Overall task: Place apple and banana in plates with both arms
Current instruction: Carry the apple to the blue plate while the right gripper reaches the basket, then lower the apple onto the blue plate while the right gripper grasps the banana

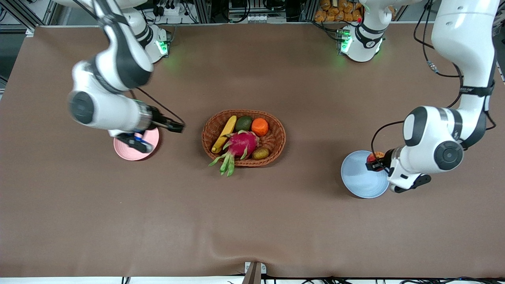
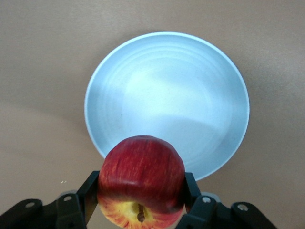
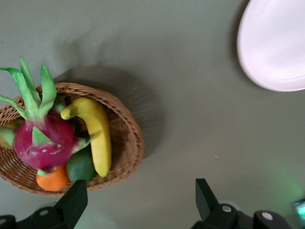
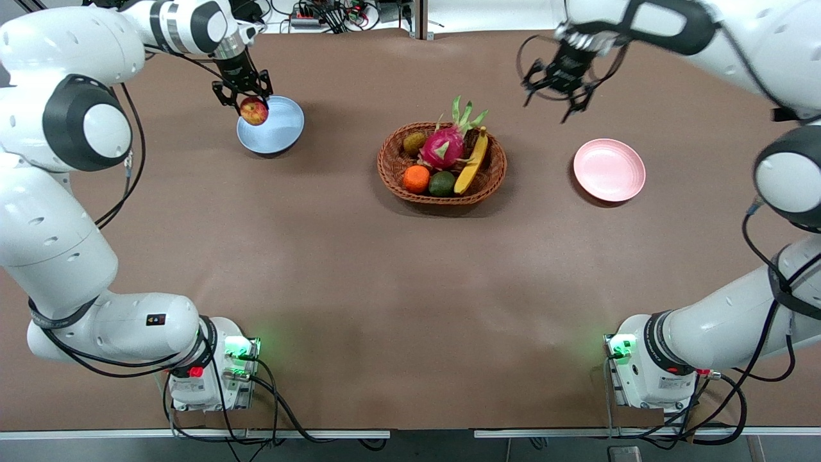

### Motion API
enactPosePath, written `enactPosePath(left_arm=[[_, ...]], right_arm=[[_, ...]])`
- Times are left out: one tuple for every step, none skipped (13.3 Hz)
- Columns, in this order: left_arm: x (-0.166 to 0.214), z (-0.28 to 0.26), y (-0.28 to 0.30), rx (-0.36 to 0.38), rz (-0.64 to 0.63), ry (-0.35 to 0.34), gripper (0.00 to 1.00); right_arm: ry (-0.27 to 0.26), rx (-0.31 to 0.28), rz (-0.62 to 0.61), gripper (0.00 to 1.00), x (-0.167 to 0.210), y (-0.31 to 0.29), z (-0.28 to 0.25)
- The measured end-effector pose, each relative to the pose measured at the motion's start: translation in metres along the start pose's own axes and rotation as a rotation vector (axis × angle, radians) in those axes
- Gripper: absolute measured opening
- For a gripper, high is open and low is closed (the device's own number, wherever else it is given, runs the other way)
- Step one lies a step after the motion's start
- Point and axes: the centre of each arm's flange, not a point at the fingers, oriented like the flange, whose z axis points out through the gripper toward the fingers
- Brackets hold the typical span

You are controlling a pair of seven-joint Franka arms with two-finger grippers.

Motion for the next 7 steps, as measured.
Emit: enactPosePath(left_arm=[[0.003, 0.006, 0.001, 0.022, 0.013, 0.008, 0.74], [0.007, 0.011, 0.001, 0.05, 0.029, 0.02, 0.74], [0.01, 0.016, 0.0, 0.07, 0.039, 0.028, 0.74], [0.011, 0.021, 0.0, 0.077, 0.043, 0.027, 0.74], [0.013, 0.026, 0.0, 0.079, 0.045, 0.027, 0.74], [0.014, 0.031, 0.001, 0.077, 0.046, 0.027, 0.74], [0.015, 0.038, 0.003, 0.075, 0.049, 0.026, 0.74]], right_arm=[[0.008, -0.003, 0.016, 1.0, -0.002, -0.013, 0.022], [0.017, -0.006, 0.023, 1.0, -0.004, -0.024, 0.044], [0.029, -0.005, 0.026, 1.0, -0.006, -0.032, 0.063], [0.04, -0.003, 0.032, 0.95, -0.007, -0.036, 0.08], [0.047, -0.003, 0.034, 0.94, -0.008, -0.039, 0.094], [0.044, -0.004, 0.046, 0.9, -0.008, -0.039, 0.104], [0.034, 0.002, 0.061, 0.89, -0.008, -0.04, 0.111]])
